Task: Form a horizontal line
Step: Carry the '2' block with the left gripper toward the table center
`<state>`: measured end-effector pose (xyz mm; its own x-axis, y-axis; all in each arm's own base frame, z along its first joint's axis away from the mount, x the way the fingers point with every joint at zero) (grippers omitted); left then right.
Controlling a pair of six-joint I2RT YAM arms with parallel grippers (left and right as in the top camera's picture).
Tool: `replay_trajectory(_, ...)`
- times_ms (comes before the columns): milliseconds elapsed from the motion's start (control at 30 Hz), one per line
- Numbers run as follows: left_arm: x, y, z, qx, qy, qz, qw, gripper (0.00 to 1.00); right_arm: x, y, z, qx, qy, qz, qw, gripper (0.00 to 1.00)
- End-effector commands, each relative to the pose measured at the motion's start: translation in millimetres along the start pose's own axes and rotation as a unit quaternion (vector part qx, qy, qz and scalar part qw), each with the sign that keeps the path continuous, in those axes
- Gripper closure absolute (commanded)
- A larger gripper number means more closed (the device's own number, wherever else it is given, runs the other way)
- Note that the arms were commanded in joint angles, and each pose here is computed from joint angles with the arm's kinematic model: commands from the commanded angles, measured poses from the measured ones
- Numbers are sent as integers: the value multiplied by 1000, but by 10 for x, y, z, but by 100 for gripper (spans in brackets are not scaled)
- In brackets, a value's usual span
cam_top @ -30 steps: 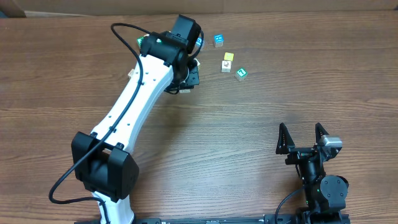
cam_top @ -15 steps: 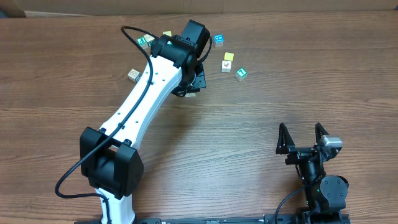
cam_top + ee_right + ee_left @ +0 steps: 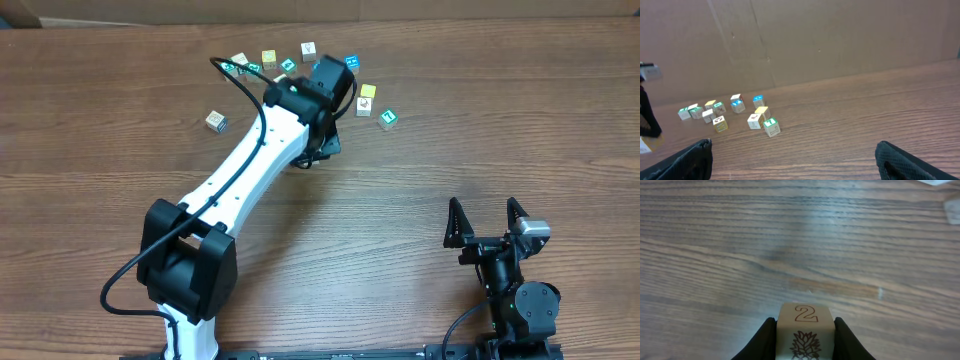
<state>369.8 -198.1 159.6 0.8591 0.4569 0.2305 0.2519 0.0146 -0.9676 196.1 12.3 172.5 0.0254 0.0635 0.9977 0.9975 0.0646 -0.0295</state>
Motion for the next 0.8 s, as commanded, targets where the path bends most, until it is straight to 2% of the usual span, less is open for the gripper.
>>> replay_trajectory(0, 13, 193, 113, 31, -14, -24, 999, 92, -18, 1, -6, -2, -4, -3, 1000, 0)
replay_trajectory(133, -17, 391, 145, 30, -10, -35, 999, 92, -16, 0, -6, -2, -4, -3, 1000, 0)
replay_trajectory(333, -20, 593, 147, 16, 36, -53, 998, 92, -18, 1, -6, -2, -4, -3, 1000, 0)
replay_trajectory(700, 26, 729, 211, 30, 30, -56, 998, 91, -16, 0, -6, -2, -4, -3, 1000, 0)
replay_trajectory(767, 13, 786, 224, 37, 34, -53, 997, 93, -16, 0, -6, -2, -4, -3, 1000, 0)
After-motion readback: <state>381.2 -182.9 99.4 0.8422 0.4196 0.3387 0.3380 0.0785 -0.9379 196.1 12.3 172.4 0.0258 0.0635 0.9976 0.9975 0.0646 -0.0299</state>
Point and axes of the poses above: each gripper's point midway between its finger pads, its own y axis out along the fingers, its own z axis along the line the jaws close on, x = y × z, the point moved 5 cm from there along -y, back along the fingers, and after that the axes turned 15 degrees about -y, right-handed, at the moved point
